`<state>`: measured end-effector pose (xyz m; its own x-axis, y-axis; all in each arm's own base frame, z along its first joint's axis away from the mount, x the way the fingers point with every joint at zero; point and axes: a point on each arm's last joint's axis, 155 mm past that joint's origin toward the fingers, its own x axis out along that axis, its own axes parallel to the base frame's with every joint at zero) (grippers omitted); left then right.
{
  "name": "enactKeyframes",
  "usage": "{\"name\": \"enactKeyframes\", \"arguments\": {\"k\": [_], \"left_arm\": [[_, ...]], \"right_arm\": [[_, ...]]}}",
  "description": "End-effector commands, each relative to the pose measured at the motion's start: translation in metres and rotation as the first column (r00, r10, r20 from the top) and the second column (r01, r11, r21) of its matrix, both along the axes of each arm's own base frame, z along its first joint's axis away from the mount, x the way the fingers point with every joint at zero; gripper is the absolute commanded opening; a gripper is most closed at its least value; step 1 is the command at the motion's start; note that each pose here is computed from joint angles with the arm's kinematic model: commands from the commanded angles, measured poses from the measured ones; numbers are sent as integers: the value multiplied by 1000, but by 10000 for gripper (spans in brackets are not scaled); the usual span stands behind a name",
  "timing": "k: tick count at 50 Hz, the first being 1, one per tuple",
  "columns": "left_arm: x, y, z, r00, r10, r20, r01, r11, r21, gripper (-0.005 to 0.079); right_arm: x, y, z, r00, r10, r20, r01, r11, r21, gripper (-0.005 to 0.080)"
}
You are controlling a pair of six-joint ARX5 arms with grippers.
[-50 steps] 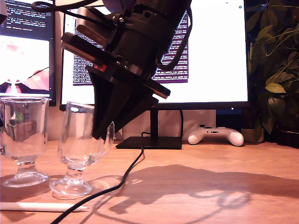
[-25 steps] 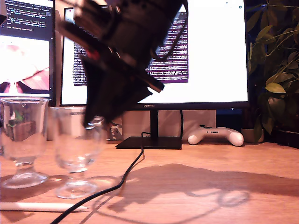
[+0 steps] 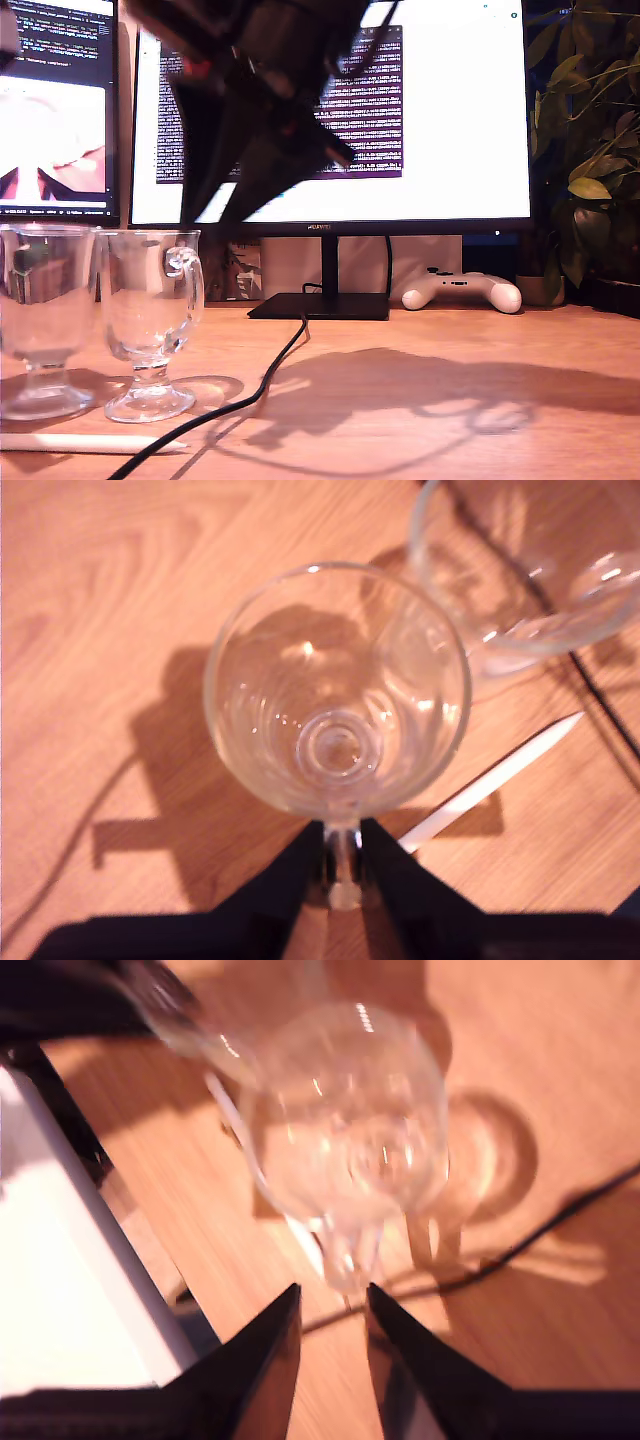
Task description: Pick the small glass cups in front of you with each of your hands, and place them behind the white pen
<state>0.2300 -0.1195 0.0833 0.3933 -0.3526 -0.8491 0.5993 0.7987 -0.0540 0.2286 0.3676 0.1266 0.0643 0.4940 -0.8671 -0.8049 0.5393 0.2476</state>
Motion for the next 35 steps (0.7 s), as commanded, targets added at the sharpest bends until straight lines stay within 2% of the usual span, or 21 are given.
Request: {"name": "enactKeyframes", "arguments": {"k": [1,9,19,35], "left_arm": [[-3,1,-10,1000,4,-24,-4,1000,9,32],[-3,1,-13,999,3,-36,-3,1000,12,161],[-5,1,-11,999,11,-38,-10,1000,9,168],[-12,4,21,997,12,73,-10,999,-31,166]], "right_arm": [[-5,6,18,999,26,27,-27,999,37,185],[-6,4,31,998,32,45,-35,998,51,185],[-3,3,33,999,27,46,-29,998,52,185],[2,-13,27,999,20,30,-20,1000,12,174]]}}
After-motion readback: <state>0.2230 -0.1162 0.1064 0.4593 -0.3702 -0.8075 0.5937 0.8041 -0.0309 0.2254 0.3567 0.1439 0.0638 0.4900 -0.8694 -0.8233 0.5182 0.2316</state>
